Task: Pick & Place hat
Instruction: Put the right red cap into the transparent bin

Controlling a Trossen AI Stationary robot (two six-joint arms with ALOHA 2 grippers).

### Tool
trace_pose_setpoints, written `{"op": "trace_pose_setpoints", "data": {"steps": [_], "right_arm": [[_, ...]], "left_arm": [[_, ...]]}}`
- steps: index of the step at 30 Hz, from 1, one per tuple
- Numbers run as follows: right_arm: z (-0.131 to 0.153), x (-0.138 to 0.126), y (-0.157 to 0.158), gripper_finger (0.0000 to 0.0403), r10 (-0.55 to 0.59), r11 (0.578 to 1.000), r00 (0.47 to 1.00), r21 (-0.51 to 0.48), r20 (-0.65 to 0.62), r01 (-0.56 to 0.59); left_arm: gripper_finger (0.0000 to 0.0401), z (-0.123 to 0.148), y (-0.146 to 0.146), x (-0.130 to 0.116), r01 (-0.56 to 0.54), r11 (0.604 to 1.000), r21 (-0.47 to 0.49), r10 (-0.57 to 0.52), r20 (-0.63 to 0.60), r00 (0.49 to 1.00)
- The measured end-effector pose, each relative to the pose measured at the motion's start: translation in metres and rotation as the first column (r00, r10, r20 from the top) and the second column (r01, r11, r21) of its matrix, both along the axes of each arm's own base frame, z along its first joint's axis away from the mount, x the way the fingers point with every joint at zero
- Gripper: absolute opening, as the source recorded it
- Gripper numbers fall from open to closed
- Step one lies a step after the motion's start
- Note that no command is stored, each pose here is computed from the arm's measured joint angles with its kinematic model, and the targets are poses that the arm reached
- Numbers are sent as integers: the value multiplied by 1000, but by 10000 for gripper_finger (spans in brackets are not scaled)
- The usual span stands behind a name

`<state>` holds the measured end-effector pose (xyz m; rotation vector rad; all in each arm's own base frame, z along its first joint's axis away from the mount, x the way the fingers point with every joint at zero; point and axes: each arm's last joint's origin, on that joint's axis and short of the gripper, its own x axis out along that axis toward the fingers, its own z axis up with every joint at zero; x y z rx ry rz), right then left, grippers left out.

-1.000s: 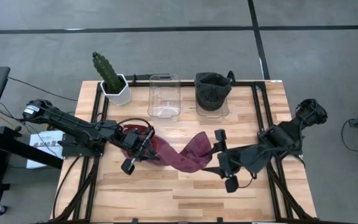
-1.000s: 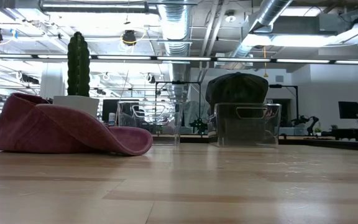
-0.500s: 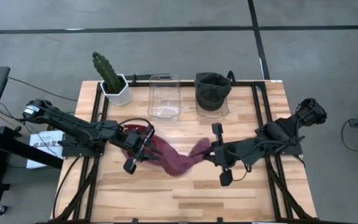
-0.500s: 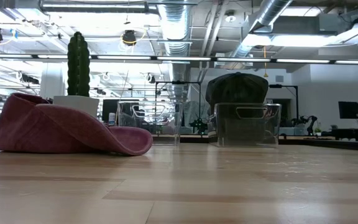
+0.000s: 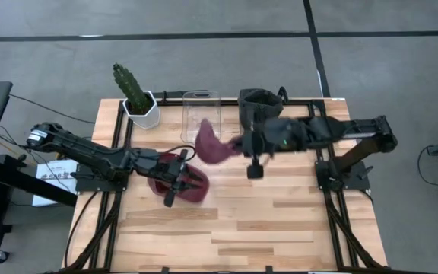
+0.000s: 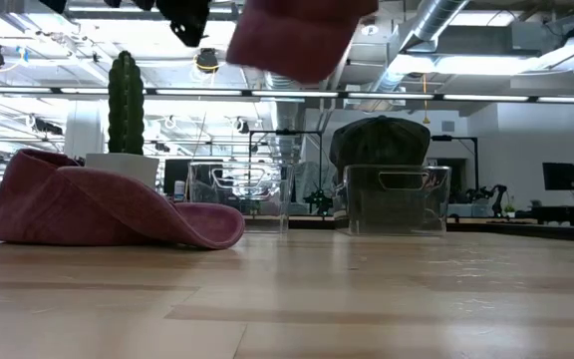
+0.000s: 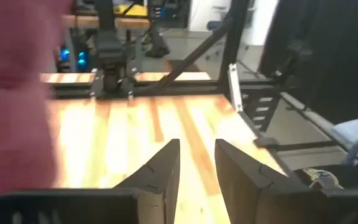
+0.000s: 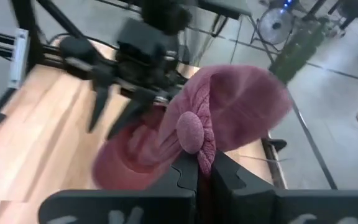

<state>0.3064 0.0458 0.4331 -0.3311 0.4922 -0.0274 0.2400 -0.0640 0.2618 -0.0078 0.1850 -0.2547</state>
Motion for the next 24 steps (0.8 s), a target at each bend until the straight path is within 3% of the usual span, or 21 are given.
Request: {"op": "trace_pose_setpoints", "data": {"steps": [4,9,16,19,24], "right_arm": [[0,3,-37,1,-49,999,999,-2,-12,49],[1,3,-86,1,-58,998,998,16,7,58],[5,2,-156,0,36,998,990,43,139,-42],[-7,13,-189,0,105,991,977,60,188,-118],[-43,36,-244,0,158,978,973,112,167,-179]], "left_arm": [[97,-6,3,-11,-62,998,-3,62,-3,998],[97,-7,15,-46,-138,990,-39,140,68,988],[97,-16,36,-85,-220,970,-104,235,169,957],[97,-19,44,-92,-259,959,-116,278,195,941],[97,-24,54,-90,-323,941,-104,338,182,924]]}}
